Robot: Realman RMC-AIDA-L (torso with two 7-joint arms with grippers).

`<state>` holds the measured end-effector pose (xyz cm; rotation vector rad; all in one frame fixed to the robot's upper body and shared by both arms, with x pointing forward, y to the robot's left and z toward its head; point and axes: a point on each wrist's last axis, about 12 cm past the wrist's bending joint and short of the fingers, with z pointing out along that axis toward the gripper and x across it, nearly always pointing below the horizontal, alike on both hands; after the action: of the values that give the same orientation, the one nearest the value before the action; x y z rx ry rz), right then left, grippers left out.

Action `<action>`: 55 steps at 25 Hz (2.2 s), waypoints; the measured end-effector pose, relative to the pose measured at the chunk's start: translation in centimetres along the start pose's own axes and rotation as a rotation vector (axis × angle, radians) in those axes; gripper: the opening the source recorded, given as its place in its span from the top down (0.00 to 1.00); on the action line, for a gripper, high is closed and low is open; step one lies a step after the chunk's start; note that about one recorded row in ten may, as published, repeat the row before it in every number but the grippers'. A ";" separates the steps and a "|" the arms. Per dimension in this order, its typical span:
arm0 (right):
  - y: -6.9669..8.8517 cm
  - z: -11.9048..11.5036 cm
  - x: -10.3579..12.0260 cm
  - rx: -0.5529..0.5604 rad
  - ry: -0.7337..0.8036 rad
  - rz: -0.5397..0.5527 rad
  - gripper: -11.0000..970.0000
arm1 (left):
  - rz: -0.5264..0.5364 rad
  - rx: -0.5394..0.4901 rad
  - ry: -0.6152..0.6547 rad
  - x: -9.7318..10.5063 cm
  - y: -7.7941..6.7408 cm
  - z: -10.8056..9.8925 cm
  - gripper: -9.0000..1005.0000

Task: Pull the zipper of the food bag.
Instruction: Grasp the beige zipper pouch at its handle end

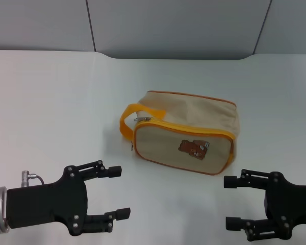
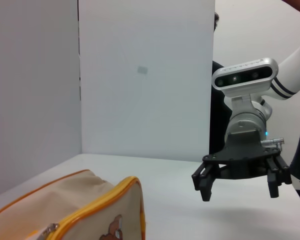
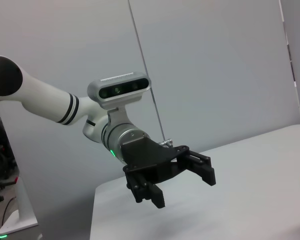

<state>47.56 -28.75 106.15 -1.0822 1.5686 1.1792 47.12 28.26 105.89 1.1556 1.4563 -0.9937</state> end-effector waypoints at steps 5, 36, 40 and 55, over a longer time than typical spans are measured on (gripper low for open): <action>0.3 -0.1 0.2 0.001 -0.002 0.004 0.14 | 0.015 -0.027 -0.008 0.4 -0.2 0.1 0.20; 0.9 -0.4 0.9 0.041 -0.038 0.009 0.15 | 0.013 -0.483 -0.007 3.2 3.4 8.2 0.20; 1.0 -0.4 1.0 0.042 -0.039 0.011 0.15 | 0.000 -0.471 0.011 3.2 3.5 8.9 0.28; 1.0 -0.4 1.0 0.046 -0.037 0.012 0.16 | -0.012 -0.461 0.017 3.3 3.3 9.3 0.79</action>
<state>46.31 -29.11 105.43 -1.0171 1.5685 1.1598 52.06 20.50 100.95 0.8190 1.6006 -0.6087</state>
